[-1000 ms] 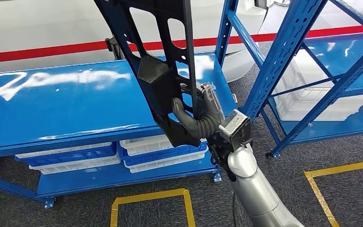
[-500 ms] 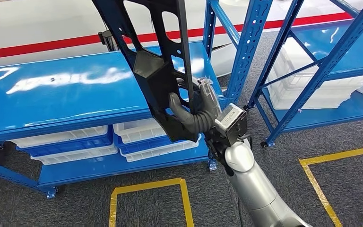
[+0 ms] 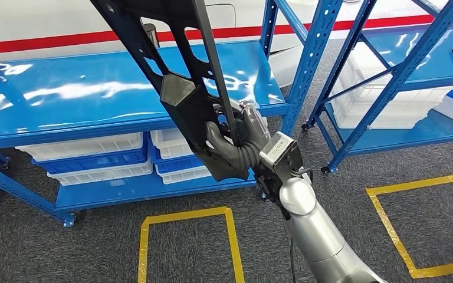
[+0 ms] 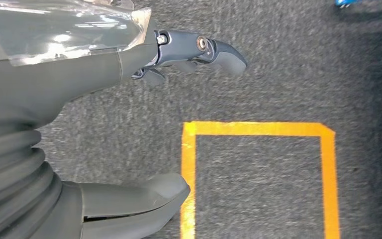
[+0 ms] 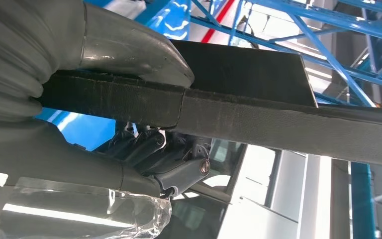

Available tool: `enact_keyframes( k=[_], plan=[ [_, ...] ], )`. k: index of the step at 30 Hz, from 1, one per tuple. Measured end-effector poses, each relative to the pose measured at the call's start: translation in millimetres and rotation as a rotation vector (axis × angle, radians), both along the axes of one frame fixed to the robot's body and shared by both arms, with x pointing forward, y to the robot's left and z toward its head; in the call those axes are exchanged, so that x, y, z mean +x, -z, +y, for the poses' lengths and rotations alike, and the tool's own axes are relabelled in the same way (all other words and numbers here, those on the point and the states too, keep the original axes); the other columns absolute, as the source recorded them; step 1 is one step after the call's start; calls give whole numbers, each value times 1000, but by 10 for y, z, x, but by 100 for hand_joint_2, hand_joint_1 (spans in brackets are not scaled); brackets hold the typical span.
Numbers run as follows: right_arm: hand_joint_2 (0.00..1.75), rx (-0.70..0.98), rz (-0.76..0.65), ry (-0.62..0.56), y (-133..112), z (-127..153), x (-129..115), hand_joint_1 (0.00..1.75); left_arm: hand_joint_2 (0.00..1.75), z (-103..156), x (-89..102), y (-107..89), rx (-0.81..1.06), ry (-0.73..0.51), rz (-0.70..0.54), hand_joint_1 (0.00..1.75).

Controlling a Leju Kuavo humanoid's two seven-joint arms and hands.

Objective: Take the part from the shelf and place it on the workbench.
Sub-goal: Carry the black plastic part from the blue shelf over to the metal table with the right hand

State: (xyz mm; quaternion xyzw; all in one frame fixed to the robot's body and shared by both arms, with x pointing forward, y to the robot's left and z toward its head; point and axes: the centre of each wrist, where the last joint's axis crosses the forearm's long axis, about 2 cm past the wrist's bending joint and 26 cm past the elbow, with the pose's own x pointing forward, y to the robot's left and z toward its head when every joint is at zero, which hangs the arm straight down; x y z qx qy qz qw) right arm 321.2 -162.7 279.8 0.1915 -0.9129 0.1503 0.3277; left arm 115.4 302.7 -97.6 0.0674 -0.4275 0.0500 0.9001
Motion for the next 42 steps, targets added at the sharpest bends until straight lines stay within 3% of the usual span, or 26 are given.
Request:
enact_keyframes(
  k=[42],
  plan=[
    [175, -7, -22, 53, 204, 28, -96, 175, 175, 72, 30, -12, 46, 23, -7, 0]
  ],
)
